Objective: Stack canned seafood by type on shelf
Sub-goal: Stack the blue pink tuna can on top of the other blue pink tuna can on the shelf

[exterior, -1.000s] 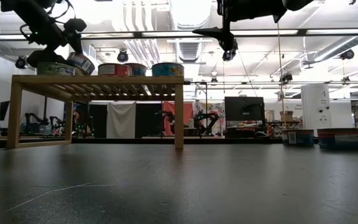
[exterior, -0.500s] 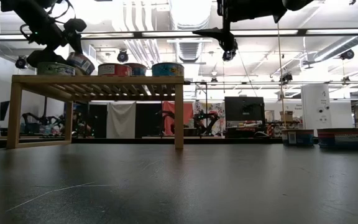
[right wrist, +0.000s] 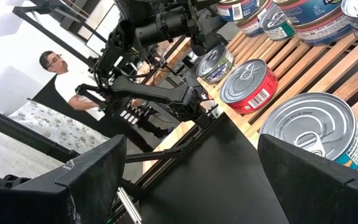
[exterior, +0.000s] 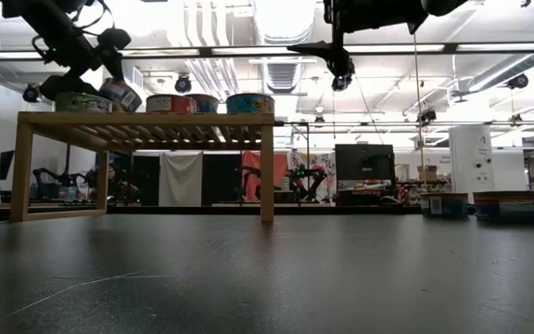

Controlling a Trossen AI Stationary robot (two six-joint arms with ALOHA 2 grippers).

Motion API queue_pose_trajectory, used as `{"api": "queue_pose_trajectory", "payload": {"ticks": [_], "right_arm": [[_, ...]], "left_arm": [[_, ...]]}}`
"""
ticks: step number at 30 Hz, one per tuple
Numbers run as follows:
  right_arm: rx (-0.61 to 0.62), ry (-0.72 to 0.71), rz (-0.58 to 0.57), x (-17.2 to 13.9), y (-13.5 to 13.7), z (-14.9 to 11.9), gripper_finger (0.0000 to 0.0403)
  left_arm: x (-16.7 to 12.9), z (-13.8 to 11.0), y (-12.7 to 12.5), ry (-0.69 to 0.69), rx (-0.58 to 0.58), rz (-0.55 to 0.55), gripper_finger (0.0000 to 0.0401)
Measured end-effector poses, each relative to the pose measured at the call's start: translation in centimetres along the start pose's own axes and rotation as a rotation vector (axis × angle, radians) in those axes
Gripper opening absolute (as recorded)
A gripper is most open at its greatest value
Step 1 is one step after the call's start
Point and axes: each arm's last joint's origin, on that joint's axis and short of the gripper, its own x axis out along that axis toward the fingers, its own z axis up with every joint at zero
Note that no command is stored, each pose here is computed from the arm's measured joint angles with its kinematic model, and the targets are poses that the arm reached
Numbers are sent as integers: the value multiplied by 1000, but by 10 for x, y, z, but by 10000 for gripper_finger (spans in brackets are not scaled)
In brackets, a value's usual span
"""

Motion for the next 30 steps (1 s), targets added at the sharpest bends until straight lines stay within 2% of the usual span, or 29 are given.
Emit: {"api": "queue_pose_trajectory", "payload": {"ticks": [15,30], "right_arm": [[0,-1,-1,0,0,0,354],[-1,-7,-6,0,0,0,354]], "left_arm": [[11,-5,0,19,37,38,222],[10,-5,-1,27,37,33,222]]}}
